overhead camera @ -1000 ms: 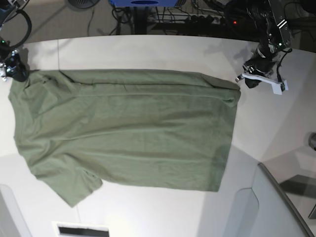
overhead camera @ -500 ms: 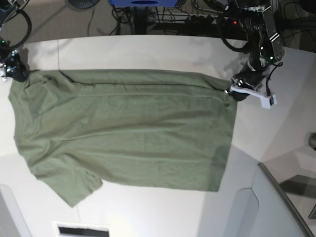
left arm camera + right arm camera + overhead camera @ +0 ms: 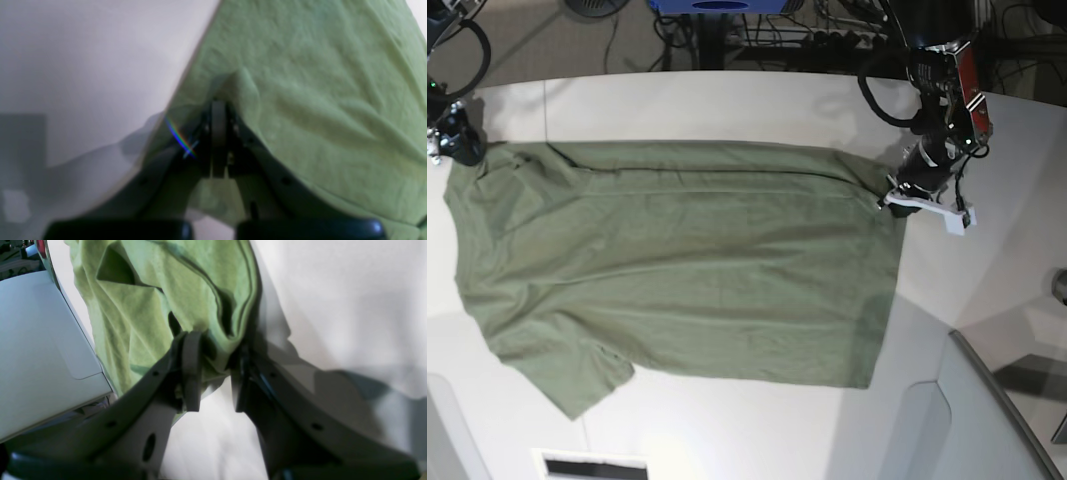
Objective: Layout the t-shirt on the table in an organized manner, then fold the t-shirt properly
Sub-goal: 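Hold the hem corners with both grippers and adjust the shirt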
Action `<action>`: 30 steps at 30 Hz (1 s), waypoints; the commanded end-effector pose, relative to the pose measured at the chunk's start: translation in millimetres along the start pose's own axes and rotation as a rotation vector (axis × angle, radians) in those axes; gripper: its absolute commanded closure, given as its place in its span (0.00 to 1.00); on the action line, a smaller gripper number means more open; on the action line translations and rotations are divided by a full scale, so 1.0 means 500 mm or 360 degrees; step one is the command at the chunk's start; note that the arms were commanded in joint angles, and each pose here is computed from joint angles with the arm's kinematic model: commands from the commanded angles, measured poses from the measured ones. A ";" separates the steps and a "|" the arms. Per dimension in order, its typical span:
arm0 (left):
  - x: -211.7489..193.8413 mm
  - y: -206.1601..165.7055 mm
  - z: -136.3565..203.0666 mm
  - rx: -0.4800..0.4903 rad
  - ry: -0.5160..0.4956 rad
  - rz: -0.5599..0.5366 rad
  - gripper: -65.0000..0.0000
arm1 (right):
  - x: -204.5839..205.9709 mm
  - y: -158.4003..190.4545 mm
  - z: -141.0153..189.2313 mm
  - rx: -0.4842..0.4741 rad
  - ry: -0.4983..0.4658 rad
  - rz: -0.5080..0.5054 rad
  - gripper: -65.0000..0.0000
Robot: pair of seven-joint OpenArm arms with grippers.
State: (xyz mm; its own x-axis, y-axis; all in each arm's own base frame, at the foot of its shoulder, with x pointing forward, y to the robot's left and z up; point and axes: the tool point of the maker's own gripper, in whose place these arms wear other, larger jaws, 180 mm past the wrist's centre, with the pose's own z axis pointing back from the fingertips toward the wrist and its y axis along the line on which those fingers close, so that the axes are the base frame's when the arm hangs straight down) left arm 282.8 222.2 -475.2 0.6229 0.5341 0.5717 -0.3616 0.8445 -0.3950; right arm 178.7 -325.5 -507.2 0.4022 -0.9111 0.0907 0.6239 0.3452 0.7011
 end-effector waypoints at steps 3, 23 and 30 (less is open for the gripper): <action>0.032 -0.066 -0.020 -0.0122 -0.0049 -0.0041 1.00 | -0.004 -0.035 0.013 -0.0138 0.0053 0.0023 0.76; 0.082 -0.108 0.066 -0.0201 -0.0225 -0.0241 1.00 | -0.006 -0.032 0.010 -0.0136 0.0061 0.0031 0.76; 0.000 0.084 0.143 0.0126 -0.0154 -0.0087 0.59 | -0.007 -0.032 0.009 -0.0135 0.0062 0.0029 0.76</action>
State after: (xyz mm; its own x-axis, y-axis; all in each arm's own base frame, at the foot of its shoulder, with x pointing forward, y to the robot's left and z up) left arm 213.1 260.2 -447.4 0.5926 0.4898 0.6395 -0.3981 0.8682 -0.2961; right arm 178.0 -325.5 -507.6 0.4135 -0.9059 0.0913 0.6249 0.3553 0.6951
